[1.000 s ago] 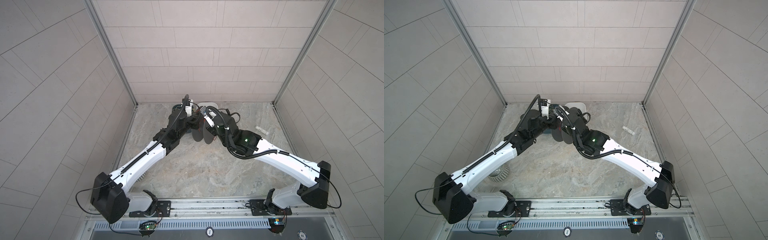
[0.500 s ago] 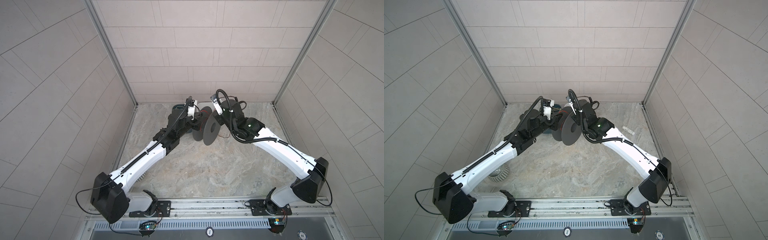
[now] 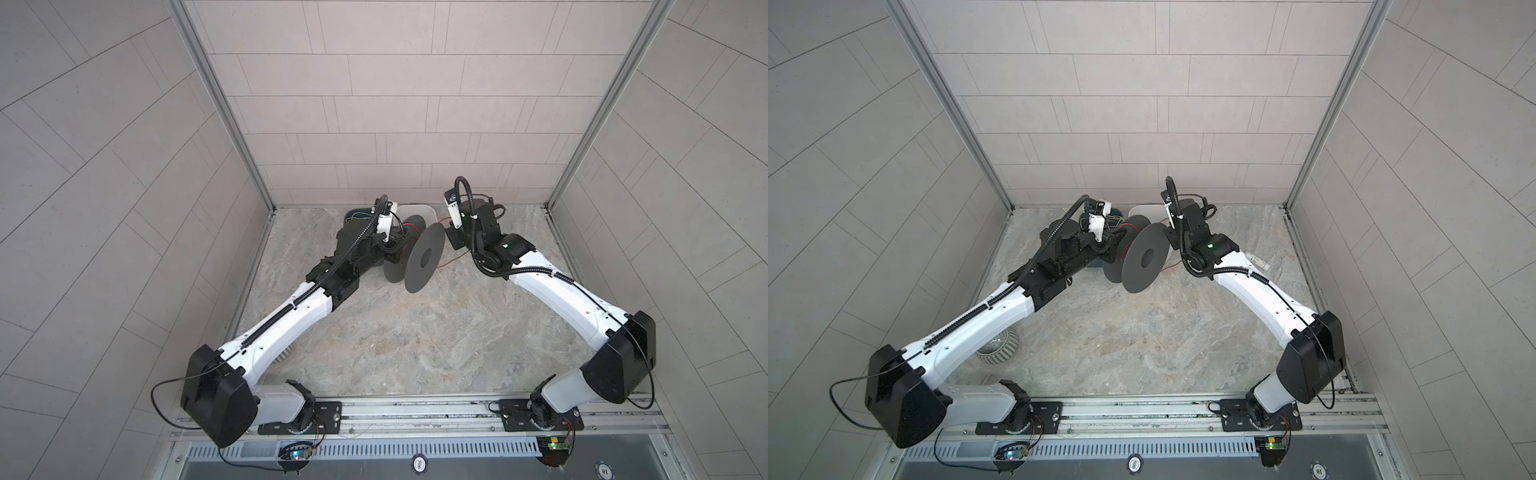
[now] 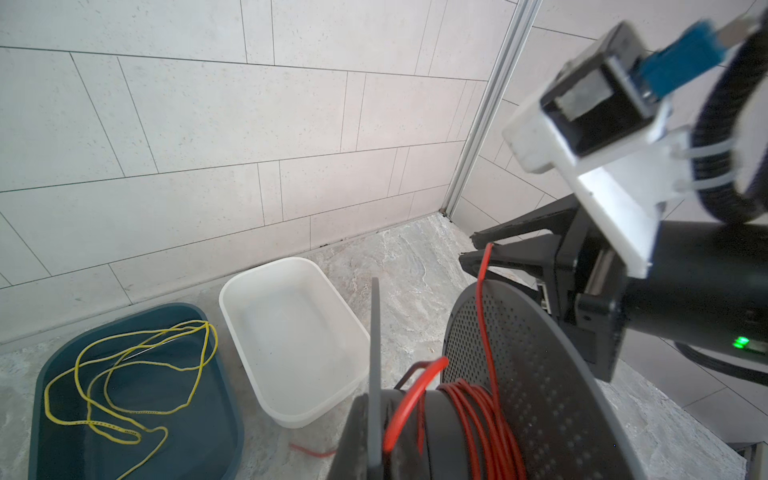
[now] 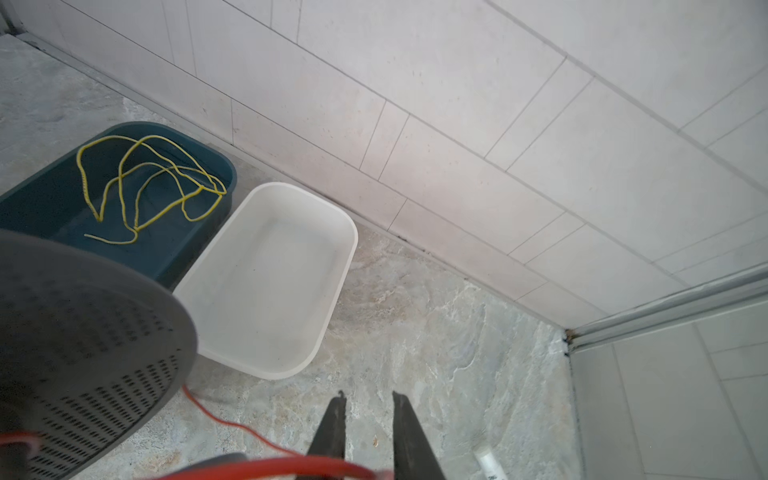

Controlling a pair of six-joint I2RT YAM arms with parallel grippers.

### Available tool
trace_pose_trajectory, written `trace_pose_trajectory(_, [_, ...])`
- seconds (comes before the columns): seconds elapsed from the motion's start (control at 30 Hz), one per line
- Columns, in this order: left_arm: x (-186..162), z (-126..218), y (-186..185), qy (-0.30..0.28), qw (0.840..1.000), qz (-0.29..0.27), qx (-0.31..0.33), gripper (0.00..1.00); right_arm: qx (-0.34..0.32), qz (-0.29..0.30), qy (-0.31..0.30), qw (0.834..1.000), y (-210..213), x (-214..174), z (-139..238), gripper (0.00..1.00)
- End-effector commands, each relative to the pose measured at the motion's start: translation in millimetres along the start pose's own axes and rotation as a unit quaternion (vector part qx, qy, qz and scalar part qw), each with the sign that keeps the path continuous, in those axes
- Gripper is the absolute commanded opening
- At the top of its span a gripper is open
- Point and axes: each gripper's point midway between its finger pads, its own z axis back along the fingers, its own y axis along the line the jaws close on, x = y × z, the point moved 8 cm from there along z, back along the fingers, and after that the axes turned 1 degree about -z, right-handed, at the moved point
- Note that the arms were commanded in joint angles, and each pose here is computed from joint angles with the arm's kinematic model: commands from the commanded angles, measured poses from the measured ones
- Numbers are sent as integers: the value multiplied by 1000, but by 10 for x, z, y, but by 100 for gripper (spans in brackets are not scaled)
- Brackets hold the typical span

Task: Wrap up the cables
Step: 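Hold the cable above the spool with the right gripper while the left holds the spool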

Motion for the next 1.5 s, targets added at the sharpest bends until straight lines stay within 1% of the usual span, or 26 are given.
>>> trace_pose_trajectory(0.0, [237, 150, -28, -51, 999, -4, -8, 0, 15, -53, -32, 998, -108, 9, 47, 21])
trace_pose_trajectory(0.17, [249, 177, -45, -44, 999, -4, -19, 0, 32, -64, -21, 997, -131, -155, -77, 23])
trace_pose_trajectory(0.27, [276, 223, -43, -49, 998, 8, -30, 0, 49, -77, -19, 996, -112, -284, -161, 24])
trace_pose_trajectory(0.43, [333, 275, 0, -52, 997, 39, -50, 0, 75, -92, -1, 993, -65, -522, -340, 30])
trace_pose_trajectory(0.53, [348, 282, 37, -53, 996, 54, -55, 0, 102, -107, -1, 989, -26, -622, -412, 38])
trace_pose_trajectory(0.73, [351, 319, 99, -59, 995, 75, -40, 0, 139, -144, 1, 980, 68, -823, -495, 47])
trace_pose_trajectory(0.93, [359, 338, 142, -66, 993, 94, -38, 0, 171, -181, 6, 968, 202, -1172, -490, 51])
trace_pose_trajectory(1.03, [354, 311, 152, -64, 992, 100, -41, 0, 174, -193, 12, 966, 222, -1298, -467, 49])
trace_pose_trajectory(1.17, [341, 268, 156, -63, 991, 108, -49, 0, 188, -205, -2, 960, 250, -1393, -392, 47])
trace_pose_trajectory(1.3, [333, 249, 159, -64, 990, 115, -56, 0, 186, -217, -14, 958, 233, -1398, -360, 41])
trace_pose_trajectory(1.33, [336, 249, 161, -65, 989, 117, -57, 0, 188, -221, -18, 957, 234, -1389, -355, 39])
trace_pose_trajectory(1.4, [337, 251, 170, -67, 989, 122, -57, 0, 191, -231, -22, 954, 235, -1380, -348, 31])
trace_pose_trajectory(1.47, [332, 245, 195, -69, 987, 132, -55, 0, 192, -241, -24, 951, 231, -1382, -336, 19])
